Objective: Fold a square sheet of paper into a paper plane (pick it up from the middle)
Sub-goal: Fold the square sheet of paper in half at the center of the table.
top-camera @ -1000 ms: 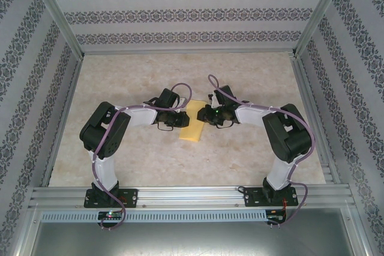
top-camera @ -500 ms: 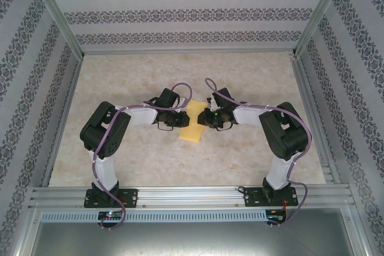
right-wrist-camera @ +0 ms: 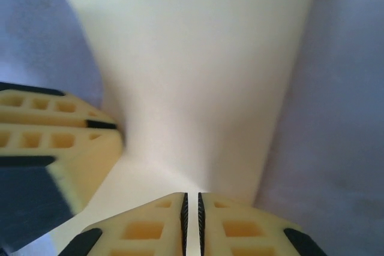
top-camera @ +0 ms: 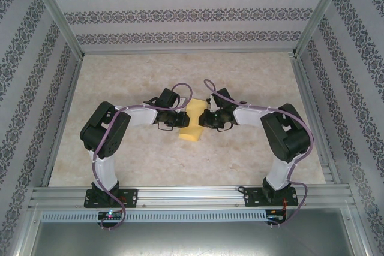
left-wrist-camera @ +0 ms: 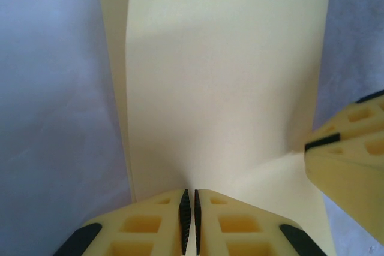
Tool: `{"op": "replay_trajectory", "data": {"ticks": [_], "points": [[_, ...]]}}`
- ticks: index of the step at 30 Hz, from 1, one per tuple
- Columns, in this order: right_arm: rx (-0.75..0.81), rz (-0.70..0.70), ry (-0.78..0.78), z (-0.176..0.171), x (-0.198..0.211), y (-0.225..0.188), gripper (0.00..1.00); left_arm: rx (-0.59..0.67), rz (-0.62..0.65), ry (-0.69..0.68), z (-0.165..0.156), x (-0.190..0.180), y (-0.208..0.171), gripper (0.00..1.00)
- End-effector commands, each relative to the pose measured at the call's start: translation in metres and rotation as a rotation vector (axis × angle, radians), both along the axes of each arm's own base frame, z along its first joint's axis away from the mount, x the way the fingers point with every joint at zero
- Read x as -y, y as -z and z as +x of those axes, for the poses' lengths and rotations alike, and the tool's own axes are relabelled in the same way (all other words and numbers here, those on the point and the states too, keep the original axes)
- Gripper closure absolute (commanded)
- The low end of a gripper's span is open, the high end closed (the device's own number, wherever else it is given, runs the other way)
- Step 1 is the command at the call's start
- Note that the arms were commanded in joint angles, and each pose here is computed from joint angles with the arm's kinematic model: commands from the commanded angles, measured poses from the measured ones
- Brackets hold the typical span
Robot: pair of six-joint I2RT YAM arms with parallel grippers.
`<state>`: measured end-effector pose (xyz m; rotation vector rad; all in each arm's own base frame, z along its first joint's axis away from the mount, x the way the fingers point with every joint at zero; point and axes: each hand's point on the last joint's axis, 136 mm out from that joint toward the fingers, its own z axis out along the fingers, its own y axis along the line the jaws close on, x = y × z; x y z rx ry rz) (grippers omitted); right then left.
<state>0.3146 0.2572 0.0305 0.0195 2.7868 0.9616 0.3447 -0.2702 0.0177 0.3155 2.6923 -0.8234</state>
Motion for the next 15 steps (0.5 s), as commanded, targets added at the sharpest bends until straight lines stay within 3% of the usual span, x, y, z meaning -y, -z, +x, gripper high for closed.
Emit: {"op": "replay_trajectory", "data": {"ticks": [1,15], "points": [[-0.014,0.022,-0.014,-0.012,-0.008,-0.005,0.87,-0.123,0.181,-0.001,-0.030,-0.030,0.047,0.83],[-0.082,-0.044,-0.059,-0.038,-0.001,0.025,0.88,-0.128,0.188,-0.001,-0.030,-0.030,0.048,0.83]]}}
